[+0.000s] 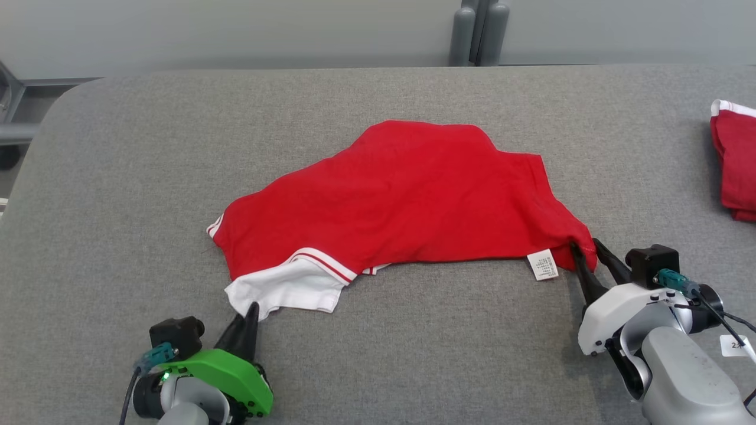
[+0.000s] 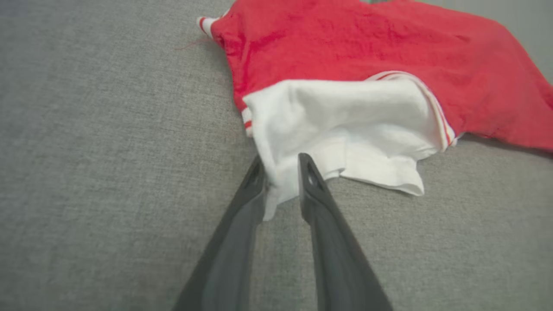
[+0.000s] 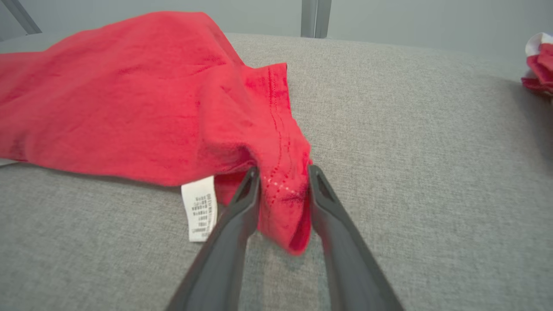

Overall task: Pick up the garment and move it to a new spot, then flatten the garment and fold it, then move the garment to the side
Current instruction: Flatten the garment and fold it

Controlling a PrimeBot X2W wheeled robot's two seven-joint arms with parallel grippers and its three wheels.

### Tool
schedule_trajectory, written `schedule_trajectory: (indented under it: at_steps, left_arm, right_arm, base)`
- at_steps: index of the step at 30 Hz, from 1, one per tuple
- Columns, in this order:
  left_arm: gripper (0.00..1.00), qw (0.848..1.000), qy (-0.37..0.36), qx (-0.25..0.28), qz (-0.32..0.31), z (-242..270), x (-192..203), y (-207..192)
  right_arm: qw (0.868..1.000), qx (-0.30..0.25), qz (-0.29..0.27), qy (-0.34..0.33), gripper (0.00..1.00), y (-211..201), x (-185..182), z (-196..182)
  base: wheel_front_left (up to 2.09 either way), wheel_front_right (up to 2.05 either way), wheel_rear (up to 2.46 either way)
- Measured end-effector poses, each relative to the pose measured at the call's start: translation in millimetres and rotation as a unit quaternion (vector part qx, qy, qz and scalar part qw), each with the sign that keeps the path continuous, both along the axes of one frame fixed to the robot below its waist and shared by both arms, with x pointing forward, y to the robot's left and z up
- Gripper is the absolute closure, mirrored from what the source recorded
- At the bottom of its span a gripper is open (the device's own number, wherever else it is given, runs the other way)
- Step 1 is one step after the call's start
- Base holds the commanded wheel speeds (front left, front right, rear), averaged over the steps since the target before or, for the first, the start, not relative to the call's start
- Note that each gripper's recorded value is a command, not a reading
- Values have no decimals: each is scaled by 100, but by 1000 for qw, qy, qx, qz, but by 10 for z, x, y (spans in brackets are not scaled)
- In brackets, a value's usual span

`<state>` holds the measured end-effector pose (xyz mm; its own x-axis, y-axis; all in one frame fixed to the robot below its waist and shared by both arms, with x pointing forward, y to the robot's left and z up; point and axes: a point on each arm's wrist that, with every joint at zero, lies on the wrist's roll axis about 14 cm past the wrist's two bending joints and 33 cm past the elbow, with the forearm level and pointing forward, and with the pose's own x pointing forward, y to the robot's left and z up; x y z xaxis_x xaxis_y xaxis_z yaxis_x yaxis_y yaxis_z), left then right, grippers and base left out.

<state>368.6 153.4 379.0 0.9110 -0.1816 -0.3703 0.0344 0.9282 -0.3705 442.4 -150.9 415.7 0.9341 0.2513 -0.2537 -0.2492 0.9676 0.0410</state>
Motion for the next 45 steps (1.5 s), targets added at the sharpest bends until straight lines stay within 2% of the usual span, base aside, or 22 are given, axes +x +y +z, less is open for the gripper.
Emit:
schedule_trajectory:
  at_steps: [1,2,5,9,11,13,17,20,24,26,30,33,35,40,42,45]
  left_arm:
    - [100,1000,-3,-10,1,22,15,-30]
    - [100,1000,-5,-6,-4,33,27,-35]
    - [100,999,-21,-18,17,117,102,86]
    - [100,991,-64,-112,22,541,306,-63]
    - [100,974,-114,-194,22,1032,448,-81]
    - [100,958,-166,-232,7,1521,496,16]
    - [100,931,-249,-266,-14,2333,404,285]
    - [100,912,-288,-288,-41,2851,273,288]
    - [100,896,-293,-323,-84,3270,96,137]
    - [100,895,-285,-327,-103,3399,57,56]
    - [100,896,-297,-304,-131,3749,107,-15]
    - [100,893,-313,-290,-146,4032,262,-36]
    - [100,896,-311,-275,-155,4147,435,-68]
    - [100,910,-309,-221,-165,4314,1070,-208]
    - [100,913,-312,-219,-143,4374,1416,-199]
    - [100,923,-324,-179,-109,4346,1950,-204]
  right_arm:
    - [1000,-1,0,0,65,-5,3,-3]
    - [1000,0,2,-2,100,5,11,10]
    - [1000,13,3,-16,100,46,43,103]
    - [997,56,-5,-56,100,53,141,402]
    - [993,80,-10,-86,100,2,197,632]
    - [988,99,-13,-117,100,-79,234,871]
    - [978,131,-7,-163,100,-239,186,1279]
    - [970,161,1,-181,100,-363,81,1565]
    - [957,204,22,-206,100,-466,-109,2015]
    - [951,213,48,-220,100,-448,-216,2288]
    - [947,202,80,-236,100,-547,-335,2758]
    - [948,174,85,-253,100,-705,-289,3111]
    - [946,181,87,-254,100,-762,-199,3278]
    - [954,194,79,-214,100,-830,344,3358]
    - [955,197,70,-211,100,-805,661,3396]
    - [950,211,58,-224,100,-639,1210,3502]
  base:
    - [0,0,0]
    - [0,0,0]
    - [0,0,0]
    - [0,0,0]
    - [0,0,0]
    - [0,0,0]
    - [0,0,0]
    - [0,0,0]
    - [0,0,0]
    - [0,0,0]
    - [0,0,0]
    - [0,0,0]
    - [0,0,0]
    - [0,0,0]
    - [0,0,0]
    - [0,0,0]
